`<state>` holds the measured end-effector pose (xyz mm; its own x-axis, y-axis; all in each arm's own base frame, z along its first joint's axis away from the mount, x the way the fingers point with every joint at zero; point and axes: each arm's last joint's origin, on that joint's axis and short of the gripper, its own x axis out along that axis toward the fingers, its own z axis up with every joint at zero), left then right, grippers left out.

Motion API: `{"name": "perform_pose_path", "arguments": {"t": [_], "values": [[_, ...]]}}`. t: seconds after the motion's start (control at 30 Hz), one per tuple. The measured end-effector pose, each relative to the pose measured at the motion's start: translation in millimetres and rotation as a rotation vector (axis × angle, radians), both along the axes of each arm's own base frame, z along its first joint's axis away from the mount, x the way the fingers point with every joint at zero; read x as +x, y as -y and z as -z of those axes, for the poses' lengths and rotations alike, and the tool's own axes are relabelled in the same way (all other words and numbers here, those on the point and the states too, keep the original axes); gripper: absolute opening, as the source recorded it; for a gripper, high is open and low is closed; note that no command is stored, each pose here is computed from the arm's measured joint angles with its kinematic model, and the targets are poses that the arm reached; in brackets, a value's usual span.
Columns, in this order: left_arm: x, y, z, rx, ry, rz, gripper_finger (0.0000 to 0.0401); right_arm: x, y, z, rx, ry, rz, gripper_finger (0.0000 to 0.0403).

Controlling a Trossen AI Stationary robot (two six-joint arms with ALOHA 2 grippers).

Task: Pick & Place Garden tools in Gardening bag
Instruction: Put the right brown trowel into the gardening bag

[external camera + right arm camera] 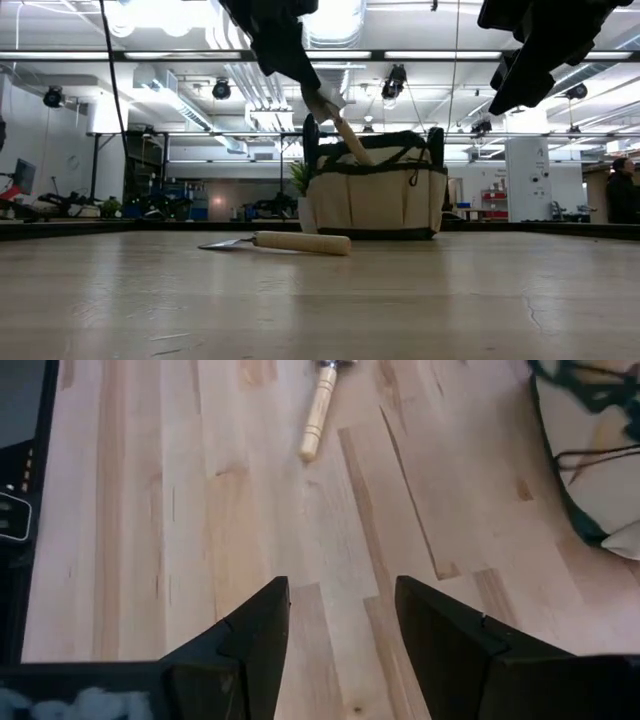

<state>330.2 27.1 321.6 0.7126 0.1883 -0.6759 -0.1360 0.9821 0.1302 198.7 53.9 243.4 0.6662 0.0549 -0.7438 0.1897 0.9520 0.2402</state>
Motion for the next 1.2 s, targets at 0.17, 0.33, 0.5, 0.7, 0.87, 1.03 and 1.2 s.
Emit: {"name": "perform_pose_path", "arguments": {"t": [0.17, 0.33, 0.5, 0.7, 0.87, 1.03, 1.2], "values": [[1.5, -3.9, -1.9, 0.000, 0.000, -0.003, 0.0000, 0.0, 0.0, 0.0, 0.000, 0.000, 0.000, 0.0171], [0.4, -4.6, -19.4, 0.011, 0.010, 0.015, 0.0000, 0.0, 0.0, 0.0, -0.001, 0.000, -0.001, 0.0174], [-2.5, -5.9, -41.5, -0.003, -0.007, 0.015, 0.0000, 0.0, 0.0, 0.0, -0.001, 0.000, -0.001, 0.0177], [-2.4, -4.0, -53.8, -0.048, 0.018, 0.060, 0.0000, 0.0, 0.1, 0.4, -0.004, 0.002, 0.002, 0.0178], [6.1, -10.2, -36.1, -0.063, -0.055, 0.040, 0.0000, -0.2, 0.2, 1.6, -0.006, -0.001, 0.003, 0.0178], [15.8, -20.3, -23.8, -0.023, -0.092, -0.008, 0.0000, -0.6, 0.4, 4.5, -0.008, -0.003, 0.004, 0.0178], [16.0, -25.8, -25.2, -0.026, -0.091, -0.019, 0.0001, -0.4, 0.4, 7.3, -0.006, 0.004, 0.004, 0.0178]]}}
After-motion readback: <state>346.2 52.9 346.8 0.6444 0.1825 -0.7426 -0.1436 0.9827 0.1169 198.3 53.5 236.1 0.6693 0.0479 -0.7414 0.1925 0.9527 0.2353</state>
